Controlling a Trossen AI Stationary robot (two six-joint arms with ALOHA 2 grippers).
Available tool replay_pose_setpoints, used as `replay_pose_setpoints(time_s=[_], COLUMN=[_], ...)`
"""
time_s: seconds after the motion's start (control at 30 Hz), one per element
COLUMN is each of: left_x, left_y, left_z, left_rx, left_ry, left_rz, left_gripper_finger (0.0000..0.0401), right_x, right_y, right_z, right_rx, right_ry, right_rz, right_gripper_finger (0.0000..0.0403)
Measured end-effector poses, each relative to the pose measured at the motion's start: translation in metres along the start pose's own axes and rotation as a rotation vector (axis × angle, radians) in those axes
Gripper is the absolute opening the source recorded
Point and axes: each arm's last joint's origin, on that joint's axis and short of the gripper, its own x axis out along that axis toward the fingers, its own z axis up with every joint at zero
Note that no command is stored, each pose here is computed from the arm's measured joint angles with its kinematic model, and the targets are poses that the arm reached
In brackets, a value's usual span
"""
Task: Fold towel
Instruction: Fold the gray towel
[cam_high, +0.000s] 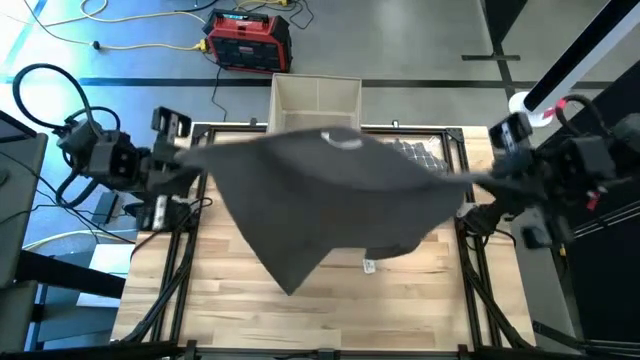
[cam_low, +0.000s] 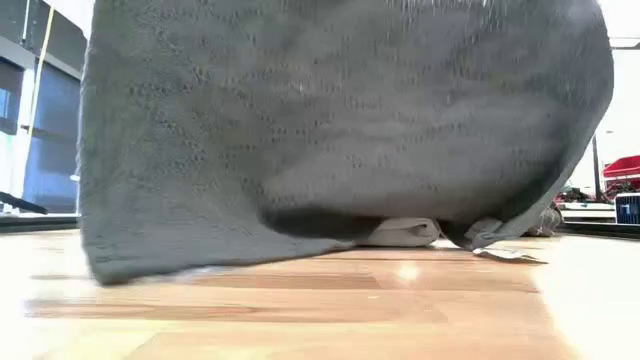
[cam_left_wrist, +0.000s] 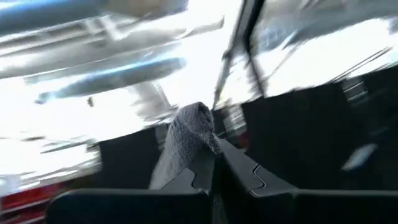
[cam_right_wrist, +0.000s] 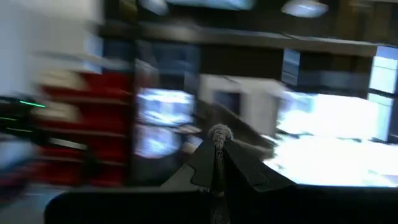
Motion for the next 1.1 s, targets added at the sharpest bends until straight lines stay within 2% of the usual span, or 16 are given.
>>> replay_pose_setpoints(time_s=[0.13,0.23,0.4,0.5,0.53,0.83,0.93,1.0,1.1], left_x=[-0.001,0.002,0.007,0.007,0.006,0.011,0.012,0.012,0.010], left_y=[-0.009,-0.021,-0.042,-0.051,-0.053,-0.050,-0.047,-0.045,-0.041], left_z=[0.005,0.005,0.007,0.012,0.014,0.030,0.023,0.018,0.011], left_rx=[-0.122,-0.172,-0.234,-0.228,-0.217,-0.134,-0.082,-0.038,0.037], left_ry=[-0.076,-0.114,-0.167,-0.221,-0.223,-0.159,-0.007,0.101,0.263], left_rz=[-0.172,-0.253,-0.285,-0.291,-0.292,-0.167,-0.028,0.071,0.218], left_gripper_finger=[0.0000,0.0000,0.0000,0.0000,0.0000,0.0000,0.0000,0.0000,0.0000], right_x=[0.005,0.006,0.004,0.002,0.002,-0.009,-0.014,-0.017,-0.019], right_y=[0.015,0.023,0.029,0.029,0.028,0.016,0.012,0.010,0.010], right_z=[0.002,0.004,0.008,0.010,0.008,-0.005,-0.020,-0.030,-0.042], right_rx=[-0.051,-0.092,-0.111,-0.123,-0.126,-0.188,-0.243,-0.278,-0.247], right_ry=[-0.039,-0.041,-0.029,-0.005,0.030,0.412,0.545,0.573,0.563], right_rz=[-0.023,-0.079,-0.192,-0.263,-0.318,-0.894,-1.096,-1.122,-1.015], right_gripper_finger=[0.0004,0.0006,0.0008,0.0008,0.0008,0.0009,0.0010,0.0010,0.0010])
